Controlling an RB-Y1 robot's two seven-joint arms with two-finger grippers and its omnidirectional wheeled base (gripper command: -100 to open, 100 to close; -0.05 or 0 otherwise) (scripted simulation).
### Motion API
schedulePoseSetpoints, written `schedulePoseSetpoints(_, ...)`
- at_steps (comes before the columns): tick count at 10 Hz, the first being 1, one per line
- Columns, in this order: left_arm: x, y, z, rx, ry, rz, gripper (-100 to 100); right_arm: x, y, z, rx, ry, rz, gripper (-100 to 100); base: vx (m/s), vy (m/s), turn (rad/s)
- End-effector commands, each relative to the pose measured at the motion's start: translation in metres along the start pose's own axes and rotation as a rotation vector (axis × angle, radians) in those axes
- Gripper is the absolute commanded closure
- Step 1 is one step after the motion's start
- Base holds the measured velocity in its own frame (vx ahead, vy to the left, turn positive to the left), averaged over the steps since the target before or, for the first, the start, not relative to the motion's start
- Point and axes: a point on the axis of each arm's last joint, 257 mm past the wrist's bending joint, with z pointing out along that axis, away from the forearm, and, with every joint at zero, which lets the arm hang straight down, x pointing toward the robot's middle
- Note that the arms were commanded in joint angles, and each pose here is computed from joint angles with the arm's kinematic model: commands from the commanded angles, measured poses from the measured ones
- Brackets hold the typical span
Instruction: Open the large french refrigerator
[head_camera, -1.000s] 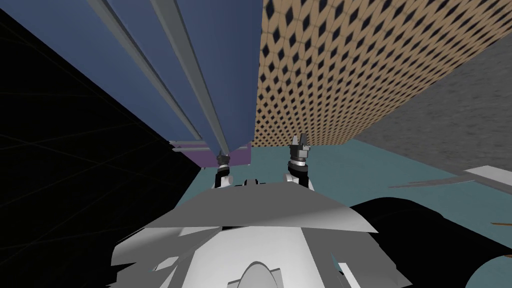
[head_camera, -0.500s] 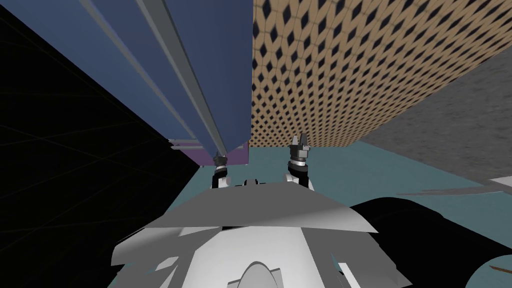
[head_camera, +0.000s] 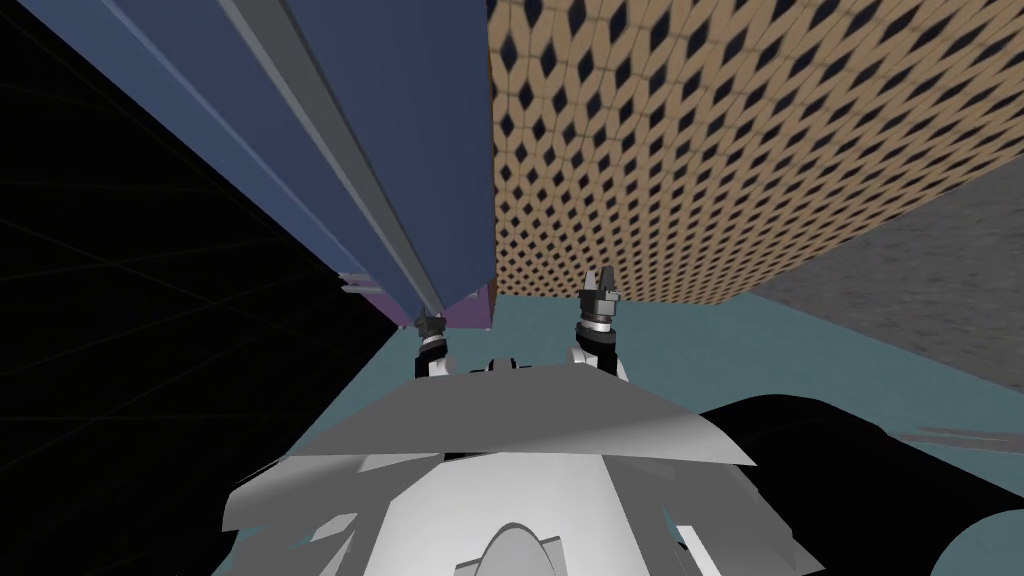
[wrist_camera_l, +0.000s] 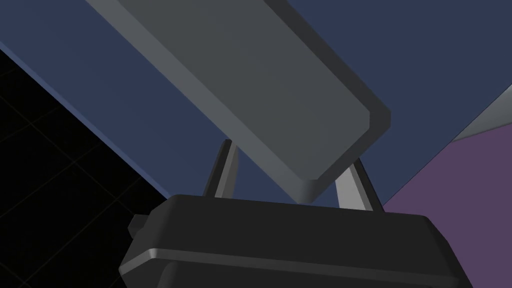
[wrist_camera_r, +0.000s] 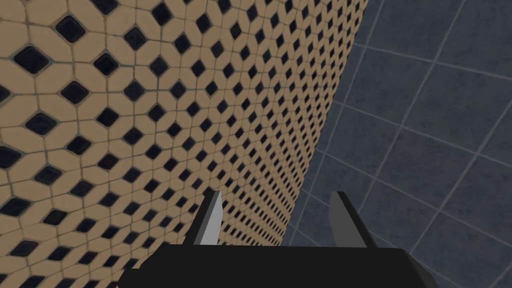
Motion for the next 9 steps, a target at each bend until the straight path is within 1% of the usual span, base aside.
schedulePoseSetpoints(1,-0.008,-0.02,0.004,0.051,-0.015,0.007,100,0.0,0.0,0.0,0.0,0.0,0.0,0,0.032,-0.297,0.131)
schedulePoseSetpoints(2,-0.016,-0.029,0.003,0.069,-0.03,0.014,100,0.0,0.0,0.0,0.0,0.0,0.0,0,0.029,-0.31,0.172)
schedulePoseSetpoints(3,-0.016,-0.029,0.003,0.069,-0.03,0.014,100,0.0,0.0,0.0,0.0,0.0,0.0,0,0.018,-0.229,0.094)
schedulePoseSetpoints(4,-0.02,-0.029,0.004,0.039,-0.047,0.014,-100,0.0,0.0,0.0,0.0,0.0,0.0,0,0.006,-0.098,0.078)
schedulePoseSetpoints(5,-0.02,-0.029,0.004,0.039,-0.047,0.014,-100,0.0,0.0,0.0,0.0,0.0,0.0,0,-0.012,-0.019,0.015)
schedulePoseSetpoints(9,-0.011,-0.043,0.016,0.03,-0.041,0.005,-100,0.0,0.0,0.0,0.0,0.0,-0.001,0,0.0,0.01,0.033)
